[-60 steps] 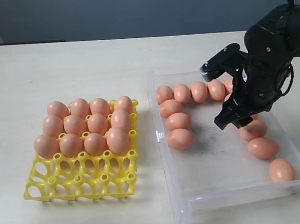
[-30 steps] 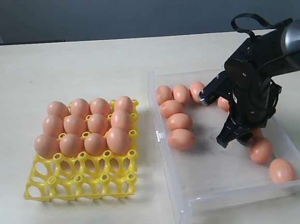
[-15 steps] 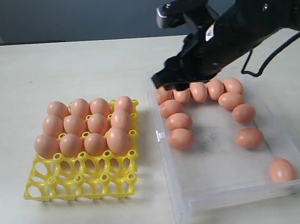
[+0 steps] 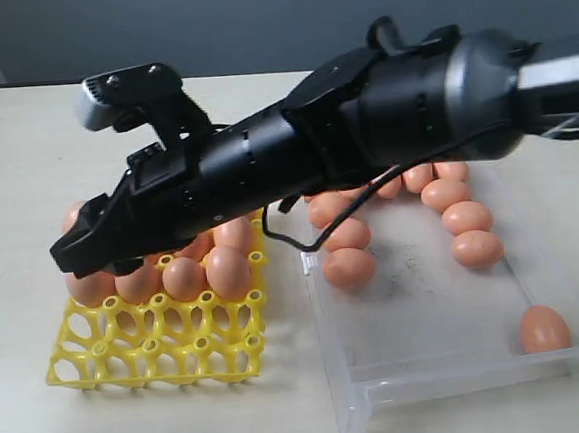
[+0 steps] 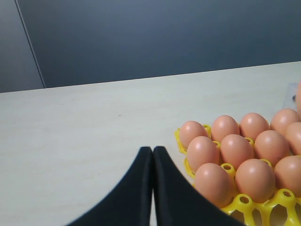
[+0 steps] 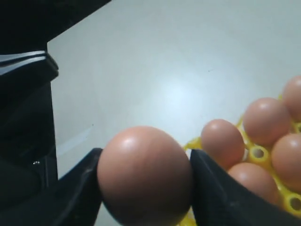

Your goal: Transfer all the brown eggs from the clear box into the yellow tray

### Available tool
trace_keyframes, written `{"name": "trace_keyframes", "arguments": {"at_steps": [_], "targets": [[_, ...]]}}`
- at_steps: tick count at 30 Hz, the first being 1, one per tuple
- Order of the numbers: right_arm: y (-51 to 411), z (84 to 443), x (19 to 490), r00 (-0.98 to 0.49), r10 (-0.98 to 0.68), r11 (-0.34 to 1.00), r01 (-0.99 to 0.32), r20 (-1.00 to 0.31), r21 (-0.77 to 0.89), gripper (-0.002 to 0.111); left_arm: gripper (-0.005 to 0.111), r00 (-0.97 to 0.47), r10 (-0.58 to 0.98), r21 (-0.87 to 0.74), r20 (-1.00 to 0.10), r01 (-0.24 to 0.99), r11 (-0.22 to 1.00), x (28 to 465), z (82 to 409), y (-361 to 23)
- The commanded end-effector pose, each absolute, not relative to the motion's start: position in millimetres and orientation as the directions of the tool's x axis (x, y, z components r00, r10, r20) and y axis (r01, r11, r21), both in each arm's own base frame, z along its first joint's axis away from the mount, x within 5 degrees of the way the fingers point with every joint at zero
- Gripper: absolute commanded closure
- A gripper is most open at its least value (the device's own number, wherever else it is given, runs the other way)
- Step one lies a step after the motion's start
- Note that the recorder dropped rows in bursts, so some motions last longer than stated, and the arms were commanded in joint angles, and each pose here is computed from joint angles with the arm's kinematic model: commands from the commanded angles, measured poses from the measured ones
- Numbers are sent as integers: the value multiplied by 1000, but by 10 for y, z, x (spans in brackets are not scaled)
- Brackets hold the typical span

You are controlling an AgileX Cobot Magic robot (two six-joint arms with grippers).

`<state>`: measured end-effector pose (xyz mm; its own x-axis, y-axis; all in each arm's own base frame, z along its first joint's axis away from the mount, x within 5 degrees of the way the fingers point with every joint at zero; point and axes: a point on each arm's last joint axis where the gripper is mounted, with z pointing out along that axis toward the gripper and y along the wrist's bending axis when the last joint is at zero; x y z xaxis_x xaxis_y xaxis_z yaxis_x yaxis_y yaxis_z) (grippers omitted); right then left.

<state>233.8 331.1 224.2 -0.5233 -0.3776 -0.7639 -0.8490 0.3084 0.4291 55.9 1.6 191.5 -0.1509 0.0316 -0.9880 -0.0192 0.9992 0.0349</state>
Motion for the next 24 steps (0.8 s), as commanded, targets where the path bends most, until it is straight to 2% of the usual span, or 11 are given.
{"name": "trace_keyframes", "arguments": {"at_steps": [1, 12, 17, 24], "targets": [[3553, 2084, 2383, -511, -387, 247, -859, -767, 447, 109, 106, -145, 32, 34, -989, -9, 999, 555, 1921, 10], [3841, 1716, 2453, -532, -427, 178, -842, -731, 509, 109, 106, -145, 32, 34, -989, -9, 999, 555, 1921, 10], [3900, 1677, 2366, -519, -450, 158, -848, -727, 507, 109, 106, -145, 32, 34, -989, -9, 999, 555, 1921, 10], [3933, 1470, 2366, -529, -476, 202, -843, -703, 498, 109, 106, -145, 32, 34, -989, -9, 999, 555, 1921, 10]]}}
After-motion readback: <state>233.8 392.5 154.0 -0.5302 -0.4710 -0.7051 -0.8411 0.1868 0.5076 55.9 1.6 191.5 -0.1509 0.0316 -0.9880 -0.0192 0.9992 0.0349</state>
